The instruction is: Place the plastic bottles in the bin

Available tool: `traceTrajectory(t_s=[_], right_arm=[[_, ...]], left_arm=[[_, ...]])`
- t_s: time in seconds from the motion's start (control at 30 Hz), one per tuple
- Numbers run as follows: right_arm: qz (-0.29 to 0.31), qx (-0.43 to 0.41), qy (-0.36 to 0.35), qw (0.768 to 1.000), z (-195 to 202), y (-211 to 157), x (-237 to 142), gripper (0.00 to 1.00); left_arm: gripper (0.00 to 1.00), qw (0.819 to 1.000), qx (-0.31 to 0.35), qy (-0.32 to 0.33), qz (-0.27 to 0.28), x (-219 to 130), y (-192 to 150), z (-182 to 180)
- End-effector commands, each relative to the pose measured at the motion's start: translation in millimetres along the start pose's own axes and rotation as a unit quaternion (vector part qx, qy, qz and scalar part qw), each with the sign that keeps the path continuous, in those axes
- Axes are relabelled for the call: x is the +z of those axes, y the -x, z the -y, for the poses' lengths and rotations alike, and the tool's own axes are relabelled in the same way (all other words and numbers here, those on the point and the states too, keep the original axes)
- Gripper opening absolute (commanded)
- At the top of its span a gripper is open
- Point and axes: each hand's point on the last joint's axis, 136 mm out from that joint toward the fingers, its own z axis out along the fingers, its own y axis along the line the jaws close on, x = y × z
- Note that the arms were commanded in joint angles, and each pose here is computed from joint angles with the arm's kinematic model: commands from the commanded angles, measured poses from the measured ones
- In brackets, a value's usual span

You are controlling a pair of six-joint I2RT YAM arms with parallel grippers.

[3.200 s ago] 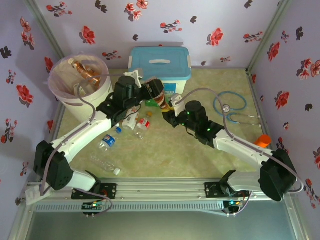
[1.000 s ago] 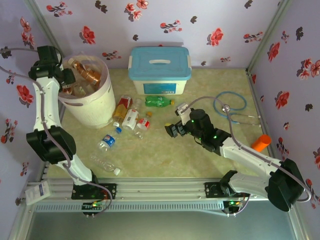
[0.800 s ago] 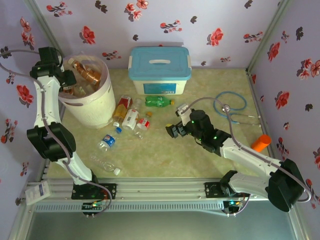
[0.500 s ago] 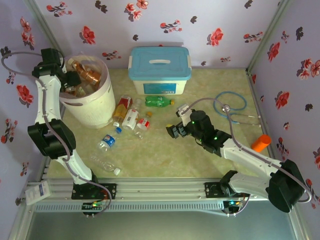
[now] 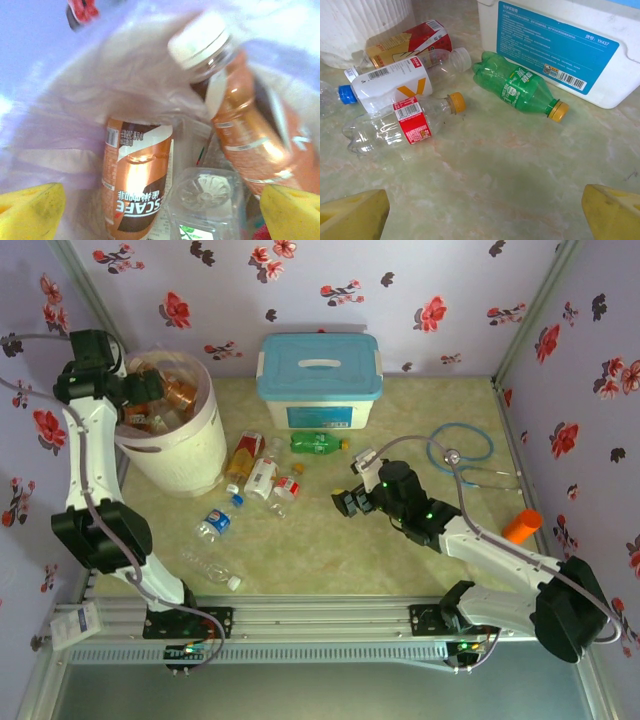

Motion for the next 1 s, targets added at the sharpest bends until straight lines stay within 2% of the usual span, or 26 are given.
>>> traceTrajectory(t_s=[0.0, 0.1, 0.2, 0.33, 0.43, 0.6, 0.73, 0.87, 0.97], right_arm=[[0.022, 0.002, -0.007, 1.000, 4, 17, 0, 0.99], [0.040, 0.020, -0.016, 0.999, 8, 26, -4, 0.99], [0.072, 0.084, -0.026, 0.994, 23, 39, -13, 0.99], [0.047, 0.166, -0.060, 0.983, 55, 34, -20, 0.99], [0.032, 0.223, -0.081, 0.971, 76, 22, -24, 0.99], [0.024, 0.318, -0.122, 0.940, 115, -6, -36, 0.99], [0.016, 0.345, -0.151, 0.926, 138, -26, -50, 0.99], [0.006, 0.354, -0.174, 0.919, 148, -40, -62, 0.99], [0.006, 0.358, -0.179, 0.916, 150, -43, -67, 0.99]], left_arm=[[1.00, 0.995, 0.031, 0.002, 0.093, -54, 39, 8], [1.00, 0.990, 0.052, -0.008, 0.127, -86, 51, 24], [1.00, 0.986, 0.097, -0.016, 0.135, -112, 49, 50], [1.00, 0.978, 0.154, -0.035, 0.138, -141, 39, 93], [1.00, 0.975, 0.178, -0.059, 0.124, -149, 20, 124], [1.00, 0.962, 0.249, -0.098, 0.062, -135, -39, 183], [1.00, 0.957, 0.253, -0.141, 0.012, -119, -91, 221], [1.00, 0.946, 0.245, -0.200, -0.064, -91, -168, 259], [1.00, 0.941, 0.244, -0.204, -0.118, -63, -222, 272]])
